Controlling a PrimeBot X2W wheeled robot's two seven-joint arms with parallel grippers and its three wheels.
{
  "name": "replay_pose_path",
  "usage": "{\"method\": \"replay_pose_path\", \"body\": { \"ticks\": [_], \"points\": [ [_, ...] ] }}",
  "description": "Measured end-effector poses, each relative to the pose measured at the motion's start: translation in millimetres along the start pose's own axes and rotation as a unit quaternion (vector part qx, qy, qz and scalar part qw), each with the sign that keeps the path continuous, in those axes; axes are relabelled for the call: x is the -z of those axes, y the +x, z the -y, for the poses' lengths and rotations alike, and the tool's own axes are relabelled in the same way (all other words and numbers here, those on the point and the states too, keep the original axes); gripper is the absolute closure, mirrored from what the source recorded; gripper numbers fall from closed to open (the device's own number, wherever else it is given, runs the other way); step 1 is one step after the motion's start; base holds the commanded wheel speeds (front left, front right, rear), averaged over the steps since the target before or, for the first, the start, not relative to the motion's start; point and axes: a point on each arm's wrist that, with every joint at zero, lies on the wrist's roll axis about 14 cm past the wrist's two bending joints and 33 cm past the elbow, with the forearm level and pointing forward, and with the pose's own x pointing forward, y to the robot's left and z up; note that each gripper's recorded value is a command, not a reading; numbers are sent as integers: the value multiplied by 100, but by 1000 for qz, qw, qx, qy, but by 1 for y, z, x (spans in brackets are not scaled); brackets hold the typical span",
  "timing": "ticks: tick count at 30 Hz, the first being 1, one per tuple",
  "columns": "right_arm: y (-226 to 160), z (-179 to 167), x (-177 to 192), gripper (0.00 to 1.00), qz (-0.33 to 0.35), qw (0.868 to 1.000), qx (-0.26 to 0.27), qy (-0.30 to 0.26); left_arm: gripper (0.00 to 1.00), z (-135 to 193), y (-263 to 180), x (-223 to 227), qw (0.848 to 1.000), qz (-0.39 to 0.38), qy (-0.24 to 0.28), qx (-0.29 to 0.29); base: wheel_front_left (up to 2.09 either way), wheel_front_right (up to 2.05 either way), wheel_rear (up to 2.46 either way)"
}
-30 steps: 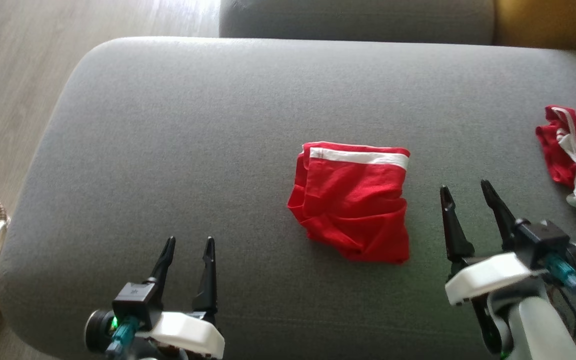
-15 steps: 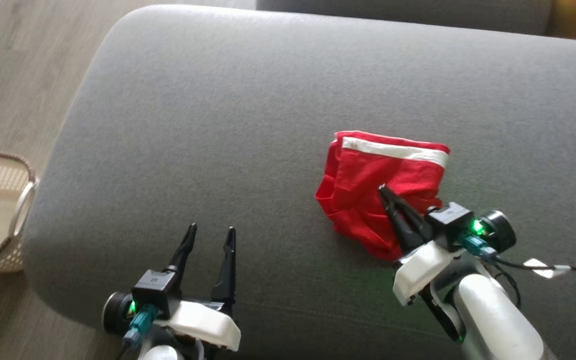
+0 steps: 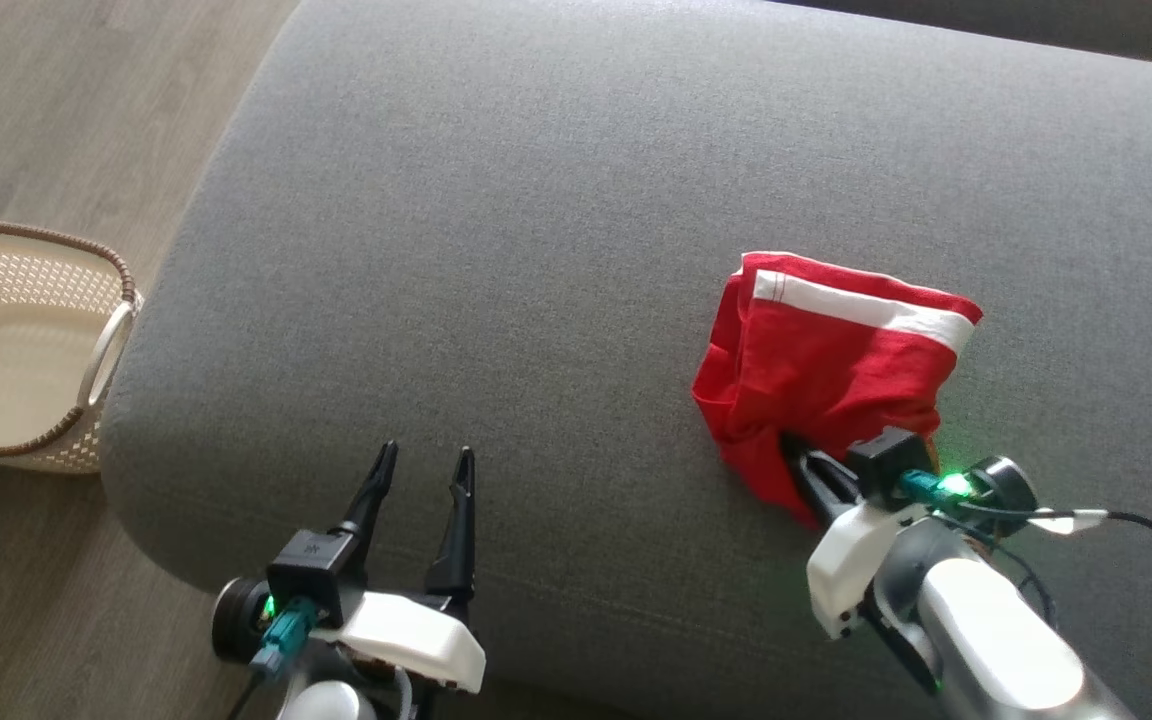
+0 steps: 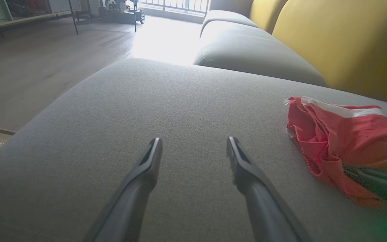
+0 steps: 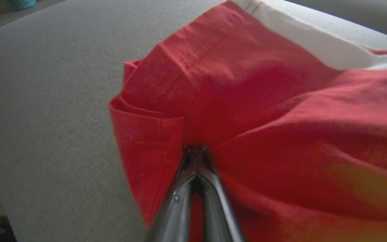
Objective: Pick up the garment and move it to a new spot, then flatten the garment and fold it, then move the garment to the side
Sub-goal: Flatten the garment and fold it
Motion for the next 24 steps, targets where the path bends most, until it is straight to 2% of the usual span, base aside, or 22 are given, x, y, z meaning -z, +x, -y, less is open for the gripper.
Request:
{"method": "replay_pose_path", "body": {
  "ticks": [11,19,22,24],
  "points": [
    [0,-33,-8,100,15,999,-46,8,0,4,0,-4,1000,7,1,5,0,0,0],
    [-14,-71,-3,100,-14,995,-97,22,0,9,-1,-9,1000,18,-1,14,0,0,0],
    [-19,-65,-5,100,-16,995,-93,17,0,8,-3,-10,1000,20,-1,14,0,0,0],
    [-20,-49,-14,100,0,997,-70,22,0,9,-3,-11,1000,23,-1,16,0,0,0]
  ]
}}
